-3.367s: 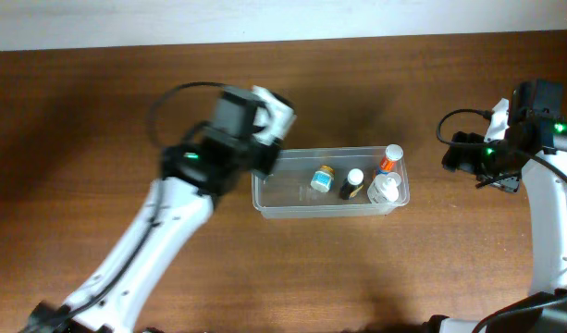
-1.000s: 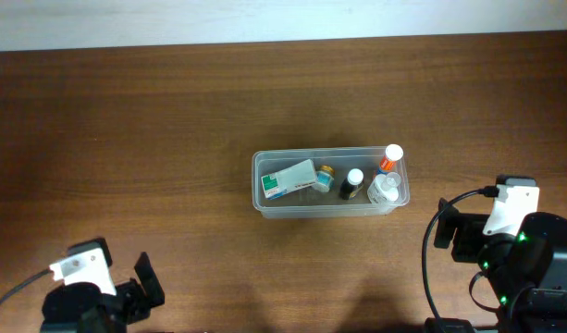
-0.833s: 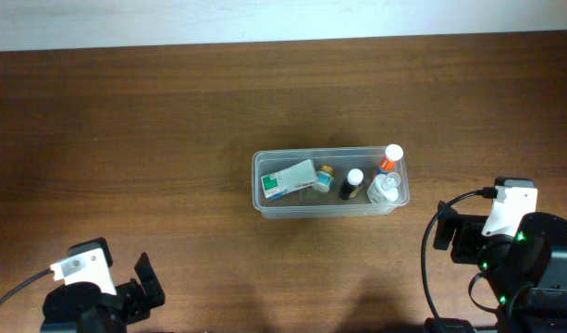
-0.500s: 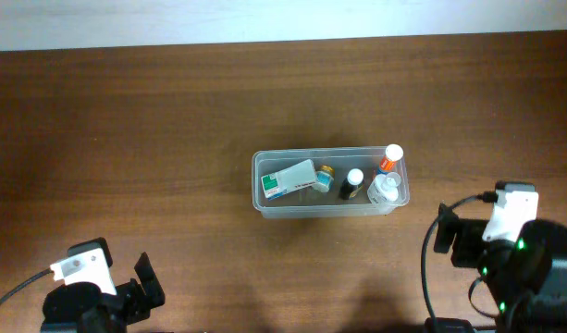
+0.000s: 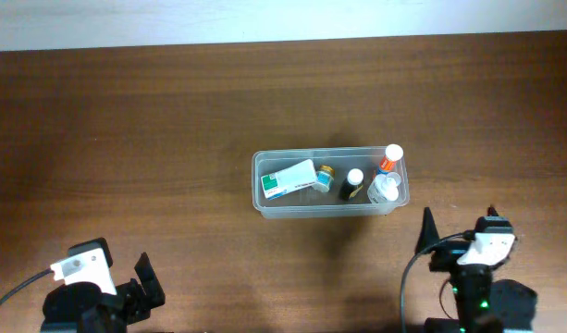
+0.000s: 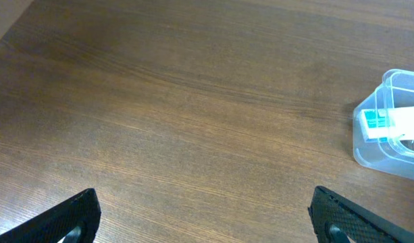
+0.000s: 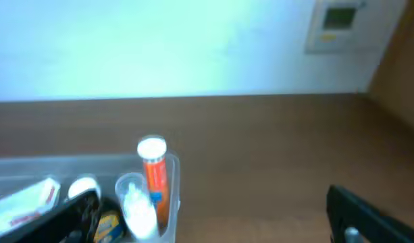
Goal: Pack container
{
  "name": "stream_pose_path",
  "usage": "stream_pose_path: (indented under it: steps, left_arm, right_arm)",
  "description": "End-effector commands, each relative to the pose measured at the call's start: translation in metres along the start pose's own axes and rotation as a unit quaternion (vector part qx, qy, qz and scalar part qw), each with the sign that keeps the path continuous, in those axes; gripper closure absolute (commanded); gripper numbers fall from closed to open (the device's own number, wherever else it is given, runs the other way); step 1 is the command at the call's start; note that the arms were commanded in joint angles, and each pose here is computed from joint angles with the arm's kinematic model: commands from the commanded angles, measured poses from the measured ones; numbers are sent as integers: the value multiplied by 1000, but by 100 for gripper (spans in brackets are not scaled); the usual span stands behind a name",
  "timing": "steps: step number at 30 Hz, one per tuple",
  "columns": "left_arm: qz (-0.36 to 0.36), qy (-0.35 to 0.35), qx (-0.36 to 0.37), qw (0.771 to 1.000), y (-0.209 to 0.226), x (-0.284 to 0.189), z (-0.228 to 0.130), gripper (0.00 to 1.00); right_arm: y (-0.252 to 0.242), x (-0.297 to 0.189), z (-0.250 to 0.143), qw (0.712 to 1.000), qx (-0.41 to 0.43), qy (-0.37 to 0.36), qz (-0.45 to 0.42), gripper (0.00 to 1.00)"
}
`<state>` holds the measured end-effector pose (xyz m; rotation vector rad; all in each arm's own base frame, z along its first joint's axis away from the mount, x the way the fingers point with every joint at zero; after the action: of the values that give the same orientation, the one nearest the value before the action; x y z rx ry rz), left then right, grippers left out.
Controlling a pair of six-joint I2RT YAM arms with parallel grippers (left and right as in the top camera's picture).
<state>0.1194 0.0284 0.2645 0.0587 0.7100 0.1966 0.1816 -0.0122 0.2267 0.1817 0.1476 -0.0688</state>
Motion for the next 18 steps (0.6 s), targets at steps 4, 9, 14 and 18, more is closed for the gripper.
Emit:
stream_pose_path:
  steps: [4,9,14,18]
  left_arm:
    - [7,-2,-5,1000,2,0,0,1]
    - [7,-2,-5,1000,2,0,0,1]
    - [7,-2,-5,1000,2,0,0,1]
    - [7,-2,-5,1000,2,-1,0,1]
  right_arm:
    - [7,33,-33,997,-22,-57,50,2]
    - [1,44,-63,998,-21,-31,43,2]
    - [1,44,-63,998,-21,-31,44,2]
    - [1,44,-63,998,-21,-31,44,2]
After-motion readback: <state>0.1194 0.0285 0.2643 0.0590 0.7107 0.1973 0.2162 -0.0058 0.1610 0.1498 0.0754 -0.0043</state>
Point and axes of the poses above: each gripper's point midway between its finger pads, its own x axis out along the fingers, its own y axis along the line the jaws close on, z = x × y, the point moved 3 cm from there along -x, back along the fingers, and after that the axes turned 10 degrees about x, right-handed, at the moved point
